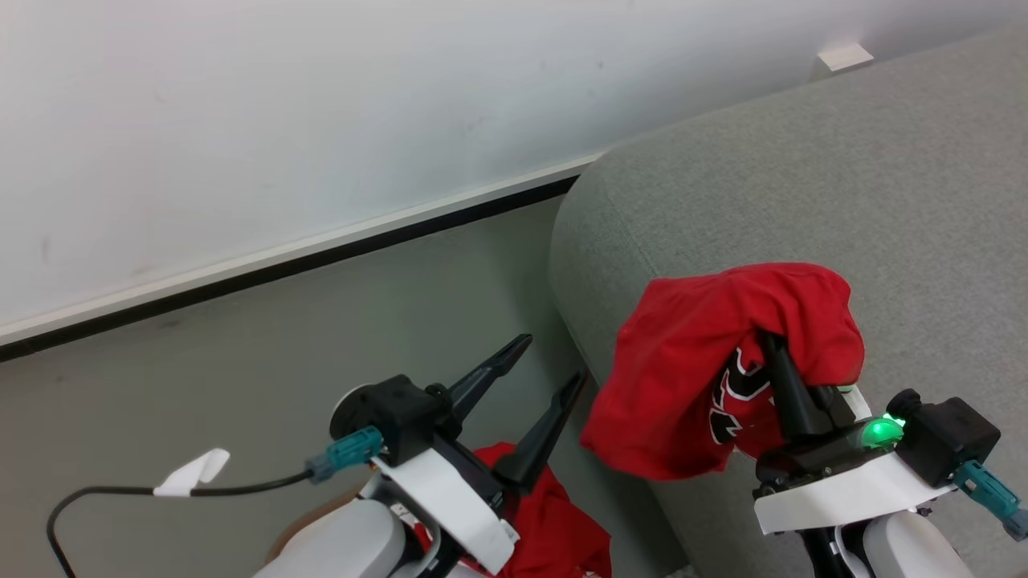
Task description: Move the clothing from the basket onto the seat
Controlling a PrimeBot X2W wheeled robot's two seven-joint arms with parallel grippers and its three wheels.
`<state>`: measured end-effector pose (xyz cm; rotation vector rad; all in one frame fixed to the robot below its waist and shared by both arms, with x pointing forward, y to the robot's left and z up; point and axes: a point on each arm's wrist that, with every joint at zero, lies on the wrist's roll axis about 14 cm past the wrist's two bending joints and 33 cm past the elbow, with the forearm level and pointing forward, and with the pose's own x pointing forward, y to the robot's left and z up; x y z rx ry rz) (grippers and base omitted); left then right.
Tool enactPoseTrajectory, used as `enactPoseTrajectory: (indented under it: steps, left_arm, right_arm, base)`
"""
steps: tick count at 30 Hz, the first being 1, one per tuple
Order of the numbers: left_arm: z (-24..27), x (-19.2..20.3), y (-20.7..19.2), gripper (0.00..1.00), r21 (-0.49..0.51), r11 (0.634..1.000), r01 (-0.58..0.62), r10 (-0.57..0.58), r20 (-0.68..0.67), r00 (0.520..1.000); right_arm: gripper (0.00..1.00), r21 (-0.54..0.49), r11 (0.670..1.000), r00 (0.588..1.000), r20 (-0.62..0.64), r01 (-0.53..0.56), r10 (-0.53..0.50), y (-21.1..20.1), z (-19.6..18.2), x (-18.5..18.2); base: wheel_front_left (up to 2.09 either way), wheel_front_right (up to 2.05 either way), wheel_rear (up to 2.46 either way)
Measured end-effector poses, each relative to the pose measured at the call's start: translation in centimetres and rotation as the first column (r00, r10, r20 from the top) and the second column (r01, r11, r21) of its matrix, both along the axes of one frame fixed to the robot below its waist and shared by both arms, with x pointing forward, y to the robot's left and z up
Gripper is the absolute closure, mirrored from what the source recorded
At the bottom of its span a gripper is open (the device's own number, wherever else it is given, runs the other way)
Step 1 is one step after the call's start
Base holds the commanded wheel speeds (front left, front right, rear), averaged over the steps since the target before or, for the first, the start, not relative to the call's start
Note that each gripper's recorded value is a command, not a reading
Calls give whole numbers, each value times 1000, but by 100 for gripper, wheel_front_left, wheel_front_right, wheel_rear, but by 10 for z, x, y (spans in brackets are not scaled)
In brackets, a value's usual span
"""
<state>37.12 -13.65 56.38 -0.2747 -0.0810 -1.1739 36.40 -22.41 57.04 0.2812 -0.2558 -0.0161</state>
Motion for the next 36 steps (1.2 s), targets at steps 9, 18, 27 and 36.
enactPoseTrajectory:
  steps: [9,18,27,36]
  left_arm:
    - [-7,-2,-10,0,0,999,37,-37,-10,999]
    - [-18,12,-2,0,5,999,37,-37,-20,999]
    - [-46,41,17,0,41,999,11,-9,-47,999]
    - [-82,74,38,0,55,998,-31,36,-107,994]
  right_arm:
    - [100,-12,999,999,-7,47,-48,-14,-2,-5]
    - [100,-105,989,995,8,102,-102,-40,9,21]
    - [100,-200,963,983,48,183,-177,-82,43,81]
    - [100,-252,935,966,6,251,-257,-132,47,146]
  base:
    - [0,0,0]
    - [0,0,0]
    - [0,0,0]
    - [0,0,0]
